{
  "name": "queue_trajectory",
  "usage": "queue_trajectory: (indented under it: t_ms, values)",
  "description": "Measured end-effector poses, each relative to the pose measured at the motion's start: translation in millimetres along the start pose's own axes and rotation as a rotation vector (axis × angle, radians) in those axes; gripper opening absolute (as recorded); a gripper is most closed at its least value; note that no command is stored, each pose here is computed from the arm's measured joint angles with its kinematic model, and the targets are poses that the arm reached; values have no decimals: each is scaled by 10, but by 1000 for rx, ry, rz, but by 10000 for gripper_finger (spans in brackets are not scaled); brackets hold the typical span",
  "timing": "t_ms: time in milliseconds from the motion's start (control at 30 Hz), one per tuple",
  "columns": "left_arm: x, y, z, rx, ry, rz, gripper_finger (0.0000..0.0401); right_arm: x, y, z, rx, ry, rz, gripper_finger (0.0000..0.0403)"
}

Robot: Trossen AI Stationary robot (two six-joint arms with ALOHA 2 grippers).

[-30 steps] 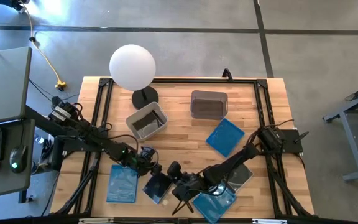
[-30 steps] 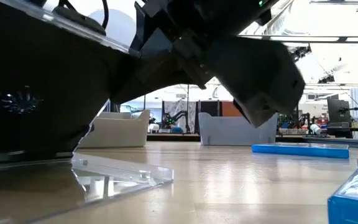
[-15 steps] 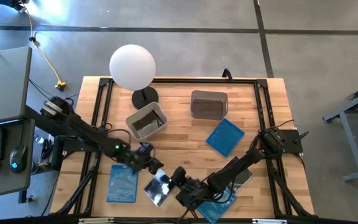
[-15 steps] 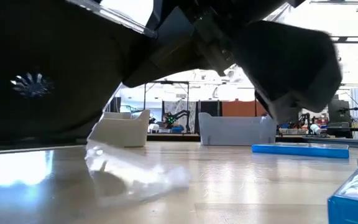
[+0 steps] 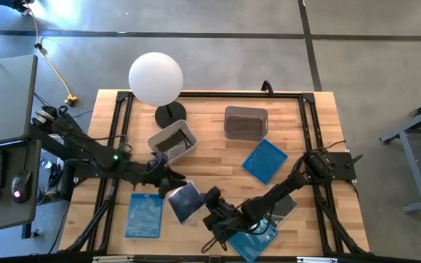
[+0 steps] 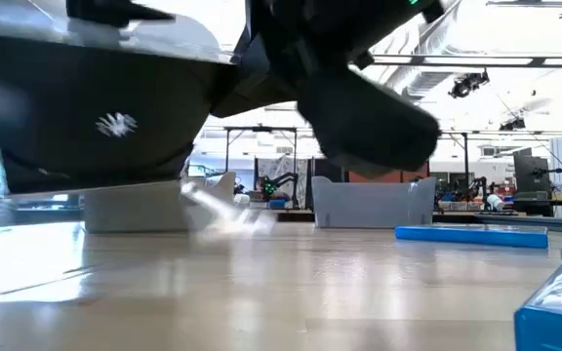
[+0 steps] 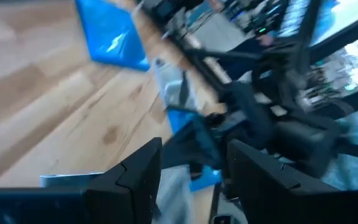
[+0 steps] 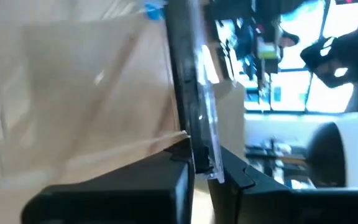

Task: Pick & place jewel cases by type
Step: Put the left black CD case into the gray bin

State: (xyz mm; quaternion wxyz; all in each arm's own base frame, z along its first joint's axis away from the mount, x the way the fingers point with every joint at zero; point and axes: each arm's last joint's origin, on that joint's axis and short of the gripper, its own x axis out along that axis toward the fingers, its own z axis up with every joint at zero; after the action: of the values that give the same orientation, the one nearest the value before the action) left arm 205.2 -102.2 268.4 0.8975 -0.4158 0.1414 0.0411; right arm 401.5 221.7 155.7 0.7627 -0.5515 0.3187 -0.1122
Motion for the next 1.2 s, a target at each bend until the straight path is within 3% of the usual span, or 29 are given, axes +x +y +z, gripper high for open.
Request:
queue_trajectory:
  t_ms: [400, 600, 867, 1200]
  values:
    - [-312, -80, 231, 199, -95, -94, 182, 346, -254, -159, -5, 156, -148, 14]
    - [-330, -81, 241, 215, -96, -99, 182, 561, -442, -256, -32, 231, -217, 34]
    - [-331, -87, 235, 217, -76, -117, 182, 823, -662, -408, -80, 299, -254, 15]
    - [-331, -90, 230, 218, -59, -133, 182, 1130, -1036, -583, -59, 181, -281, 30]
